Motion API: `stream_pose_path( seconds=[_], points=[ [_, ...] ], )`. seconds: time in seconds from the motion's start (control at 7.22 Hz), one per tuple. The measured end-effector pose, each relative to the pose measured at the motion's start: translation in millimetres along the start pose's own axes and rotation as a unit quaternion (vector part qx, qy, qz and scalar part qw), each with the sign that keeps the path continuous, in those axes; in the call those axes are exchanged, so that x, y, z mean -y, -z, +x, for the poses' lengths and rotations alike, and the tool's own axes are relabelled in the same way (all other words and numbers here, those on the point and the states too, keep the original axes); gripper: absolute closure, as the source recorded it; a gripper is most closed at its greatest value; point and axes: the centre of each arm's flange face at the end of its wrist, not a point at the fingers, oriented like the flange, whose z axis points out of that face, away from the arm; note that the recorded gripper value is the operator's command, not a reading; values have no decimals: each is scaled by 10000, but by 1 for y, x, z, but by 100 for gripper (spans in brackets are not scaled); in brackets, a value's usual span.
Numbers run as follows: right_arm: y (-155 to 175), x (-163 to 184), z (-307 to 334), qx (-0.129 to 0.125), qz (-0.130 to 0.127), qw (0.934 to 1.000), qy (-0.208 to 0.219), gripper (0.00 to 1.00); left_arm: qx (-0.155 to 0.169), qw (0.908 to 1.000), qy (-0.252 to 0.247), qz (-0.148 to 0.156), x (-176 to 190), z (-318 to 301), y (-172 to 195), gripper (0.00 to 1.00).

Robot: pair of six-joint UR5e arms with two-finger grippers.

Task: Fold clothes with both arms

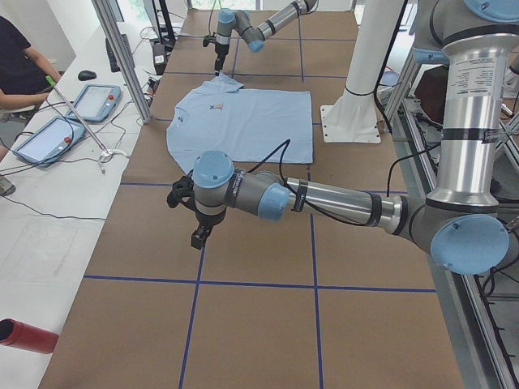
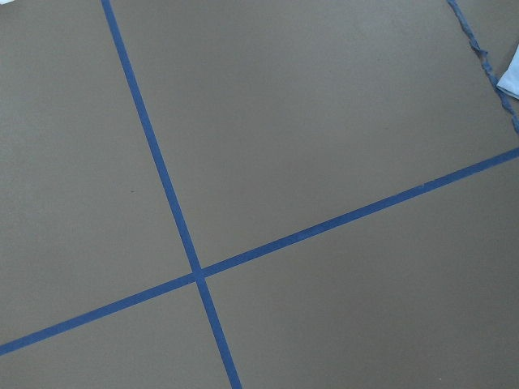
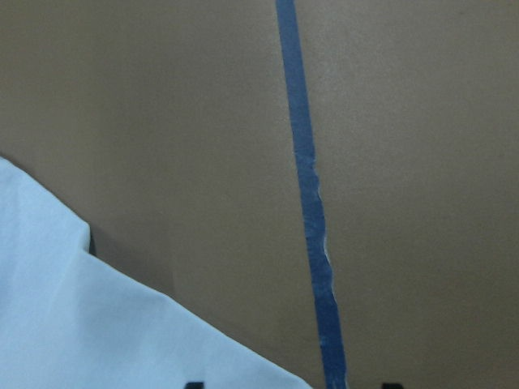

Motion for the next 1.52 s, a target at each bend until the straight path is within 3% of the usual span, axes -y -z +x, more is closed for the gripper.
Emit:
stream_pose_path(
  seconds=[0.14, 0.69, 1.11, 1.25, 1.38, 1.52],
  points=[
    [0, -2, 2, 4, -12, 10000, -41, 100, -5, 10000, 2, -1, 0, 0, 0, 0],
    [7, -7, 0, 86, -32, 9999, -57, 100, -8, 10000, 2, 7, 0, 1, 1, 0],
    [28, -12, -122, 548, -51, 9958, -734, 100, -14, 10000, -36, 48, 2, 5, 5, 0],
    [27, -15, -175, 523, -28, 9945, -909, 100, -14, 10000, -58, 71, 4, 7, 7, 0],
    [22, -20, -211, 436, 94, 9944, -958, 81, -13, 9999, -74, 87, 5, 9, 9, 0],
    [16, -25, -234, 373, 206, 9946, -951, 1, -12, 9999, -87, 99, 5, 10, 10, 0]
  ],
)
